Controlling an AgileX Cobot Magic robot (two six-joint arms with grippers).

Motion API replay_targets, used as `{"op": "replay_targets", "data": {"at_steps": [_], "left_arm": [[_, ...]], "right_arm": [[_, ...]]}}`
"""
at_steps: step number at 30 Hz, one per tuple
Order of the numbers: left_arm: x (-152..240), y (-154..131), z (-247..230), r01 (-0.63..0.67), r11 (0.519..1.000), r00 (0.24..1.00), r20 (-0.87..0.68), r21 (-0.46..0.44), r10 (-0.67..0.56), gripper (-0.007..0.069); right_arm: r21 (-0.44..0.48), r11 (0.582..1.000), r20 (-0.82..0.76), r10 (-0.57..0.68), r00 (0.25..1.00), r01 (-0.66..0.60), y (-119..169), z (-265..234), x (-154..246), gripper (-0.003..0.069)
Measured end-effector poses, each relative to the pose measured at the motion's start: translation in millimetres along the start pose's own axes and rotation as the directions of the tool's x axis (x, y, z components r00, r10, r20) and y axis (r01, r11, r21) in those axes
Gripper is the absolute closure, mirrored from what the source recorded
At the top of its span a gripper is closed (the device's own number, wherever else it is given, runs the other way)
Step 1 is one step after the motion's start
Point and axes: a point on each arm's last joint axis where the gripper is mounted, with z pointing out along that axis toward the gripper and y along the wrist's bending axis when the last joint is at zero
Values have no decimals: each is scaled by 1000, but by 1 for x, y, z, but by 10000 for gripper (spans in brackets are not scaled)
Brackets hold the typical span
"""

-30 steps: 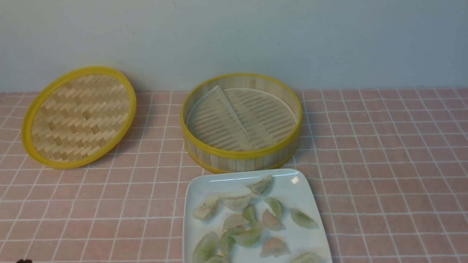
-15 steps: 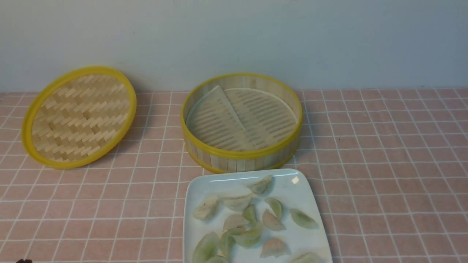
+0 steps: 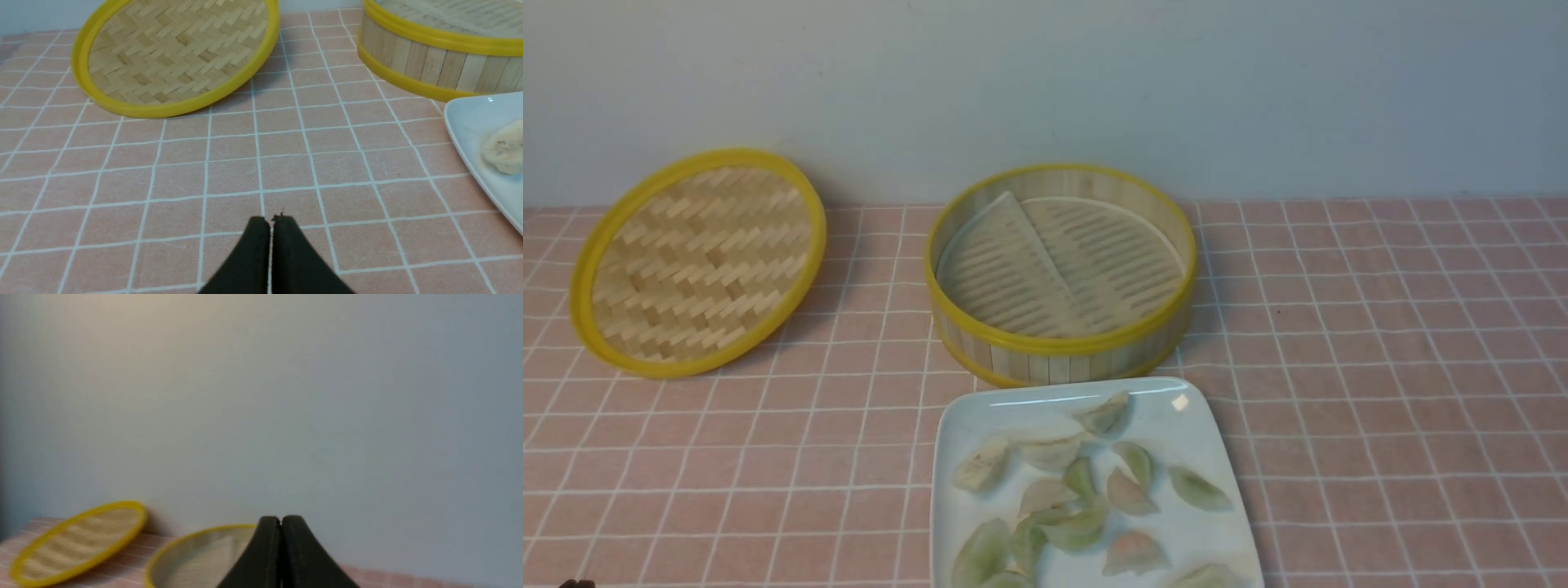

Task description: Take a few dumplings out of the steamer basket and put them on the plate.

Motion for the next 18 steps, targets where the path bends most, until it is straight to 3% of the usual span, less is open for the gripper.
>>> {"op": "replay_targets", "data": {"at_steps": [1,4,7,10,18], "left_arm": [[0,0,0,0,1000,1000,0,0,0,631],[0,0,0,0,1000,1000,0,0,0,631],[0,0,0,0,1000,1000,0,0,0,631],[0,0,0,6,1000,1000,0,0,-6,631],[0,0,0,7,1000,1000,-1,0,-7,631]], "right_arm": [[12,1000,-6,-1,1000,2,0,1,2,673],[183,983,-130,-3,992,27,-11,9,46,673],[260,965,-237,27,971,37,-18,11,84,673],[275,961,-329,55,943,40,-22,10,113,673],[274,961,-322,53,945,40,-22,11,113,673]]}}
